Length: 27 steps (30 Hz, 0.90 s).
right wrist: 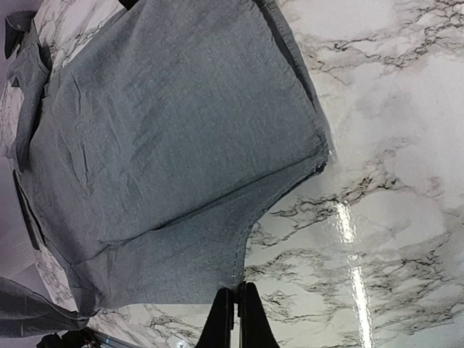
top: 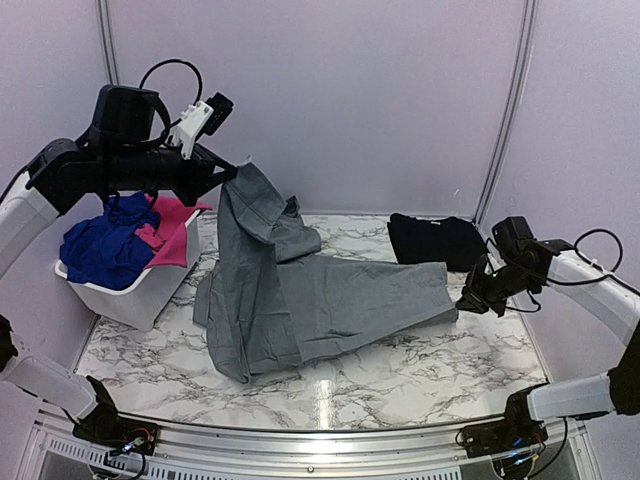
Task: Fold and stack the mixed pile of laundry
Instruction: Fold the flattened shirt at the center of the board.
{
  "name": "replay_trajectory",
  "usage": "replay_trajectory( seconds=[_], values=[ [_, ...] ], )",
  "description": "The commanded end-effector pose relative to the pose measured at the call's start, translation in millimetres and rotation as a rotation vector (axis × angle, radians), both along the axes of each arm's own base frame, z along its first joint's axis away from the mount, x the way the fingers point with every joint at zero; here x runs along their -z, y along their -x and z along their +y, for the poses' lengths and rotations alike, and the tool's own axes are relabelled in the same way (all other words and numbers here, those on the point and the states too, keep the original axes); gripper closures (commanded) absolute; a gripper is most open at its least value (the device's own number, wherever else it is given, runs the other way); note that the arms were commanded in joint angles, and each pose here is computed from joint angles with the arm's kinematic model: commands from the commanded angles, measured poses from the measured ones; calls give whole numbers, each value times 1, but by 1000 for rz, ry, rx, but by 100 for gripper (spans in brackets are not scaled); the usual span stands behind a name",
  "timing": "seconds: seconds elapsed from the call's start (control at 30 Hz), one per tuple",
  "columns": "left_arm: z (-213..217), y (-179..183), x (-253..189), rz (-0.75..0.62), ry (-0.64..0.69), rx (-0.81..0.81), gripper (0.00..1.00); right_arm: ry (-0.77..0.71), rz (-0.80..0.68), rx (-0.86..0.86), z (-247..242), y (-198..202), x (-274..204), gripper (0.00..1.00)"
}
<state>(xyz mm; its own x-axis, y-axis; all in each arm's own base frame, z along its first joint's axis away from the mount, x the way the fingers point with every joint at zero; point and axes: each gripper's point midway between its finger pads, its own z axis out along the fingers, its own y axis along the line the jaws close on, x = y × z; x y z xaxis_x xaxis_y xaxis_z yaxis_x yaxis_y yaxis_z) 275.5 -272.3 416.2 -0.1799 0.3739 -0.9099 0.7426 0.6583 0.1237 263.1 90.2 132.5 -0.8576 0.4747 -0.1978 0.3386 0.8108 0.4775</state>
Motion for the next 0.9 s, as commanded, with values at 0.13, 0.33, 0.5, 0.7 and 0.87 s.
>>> replay_trajectory(
  seconds=[0.13,0.33,0.5,0.7,0.87],
  values=[
    [-7,-61,-44,-156,83,62,100,-11,-74,8,-2,-46,-10,100],
    [-18,-107,-55,-166,154,138,100,-19,-93,35,-8,-67,-10,100],
    [-46,-139,-29,-105,177,230,100,-16,-77,39,-8,-83,7,100],
    [-51,-180,-18,-92,233,231,100,-20,-62,74,-16,-93,28,100],
    [-45,-213,-31,-132,318,203,100,-38,-104,84,-17,-111,15,100]
  ],
)
